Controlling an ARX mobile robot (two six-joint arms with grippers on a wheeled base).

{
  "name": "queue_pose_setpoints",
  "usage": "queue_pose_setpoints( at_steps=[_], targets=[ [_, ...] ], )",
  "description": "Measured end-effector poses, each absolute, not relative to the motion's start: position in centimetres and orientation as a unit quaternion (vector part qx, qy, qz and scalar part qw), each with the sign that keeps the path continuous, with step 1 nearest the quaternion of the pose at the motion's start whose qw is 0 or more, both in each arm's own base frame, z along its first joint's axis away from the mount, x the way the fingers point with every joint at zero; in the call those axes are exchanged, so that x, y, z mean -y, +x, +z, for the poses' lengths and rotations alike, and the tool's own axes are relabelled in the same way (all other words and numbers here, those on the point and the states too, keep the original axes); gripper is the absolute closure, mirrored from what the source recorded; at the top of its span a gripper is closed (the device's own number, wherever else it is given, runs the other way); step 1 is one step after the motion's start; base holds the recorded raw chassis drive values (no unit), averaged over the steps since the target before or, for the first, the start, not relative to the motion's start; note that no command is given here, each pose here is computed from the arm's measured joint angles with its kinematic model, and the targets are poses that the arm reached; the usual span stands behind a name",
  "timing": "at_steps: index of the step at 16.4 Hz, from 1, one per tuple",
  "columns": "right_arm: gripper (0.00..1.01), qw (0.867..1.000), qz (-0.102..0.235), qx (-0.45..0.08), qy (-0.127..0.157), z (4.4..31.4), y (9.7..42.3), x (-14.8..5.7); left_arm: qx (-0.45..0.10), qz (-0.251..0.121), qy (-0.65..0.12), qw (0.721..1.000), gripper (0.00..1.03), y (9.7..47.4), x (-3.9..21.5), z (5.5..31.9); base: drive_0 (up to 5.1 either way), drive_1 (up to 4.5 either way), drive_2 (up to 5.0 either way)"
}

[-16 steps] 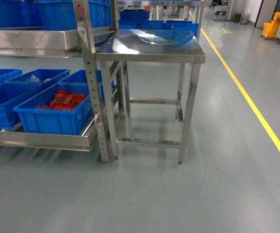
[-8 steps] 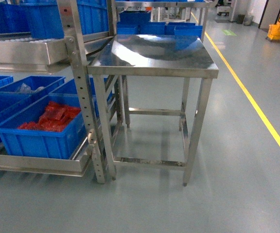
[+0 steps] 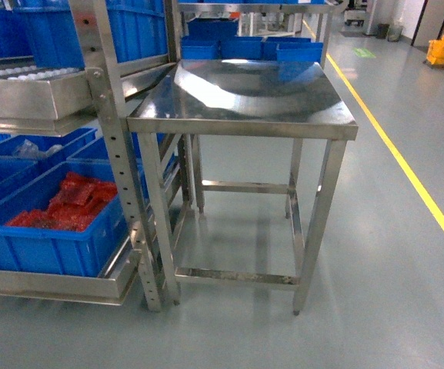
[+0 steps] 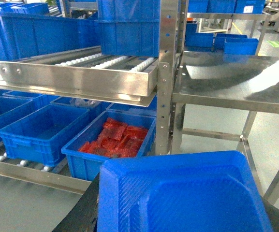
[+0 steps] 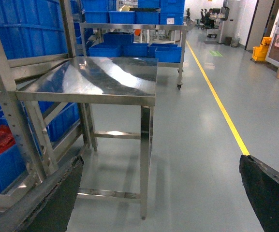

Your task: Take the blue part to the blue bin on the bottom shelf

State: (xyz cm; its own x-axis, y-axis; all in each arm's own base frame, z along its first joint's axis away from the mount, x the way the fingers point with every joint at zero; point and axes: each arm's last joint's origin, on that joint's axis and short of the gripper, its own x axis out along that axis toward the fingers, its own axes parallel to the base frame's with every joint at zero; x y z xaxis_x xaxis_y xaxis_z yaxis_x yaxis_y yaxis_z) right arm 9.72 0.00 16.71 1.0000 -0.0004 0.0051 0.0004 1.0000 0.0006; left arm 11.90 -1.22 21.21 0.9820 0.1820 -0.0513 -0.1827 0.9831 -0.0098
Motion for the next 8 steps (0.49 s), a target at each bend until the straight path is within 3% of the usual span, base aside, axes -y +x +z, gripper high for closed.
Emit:
queue_pose_setpoints(
  at_steps=[8],
  targets=[
    [0.03, 1.0, 0.0, 0.001, 0.0, 16.69, 9.72, 0.0, -0.022, 0.092, -0.008, 0.995, 0.59, 11.86, 1.21, 21.26, 0.0, 4.16, -4.2]
  ],
)
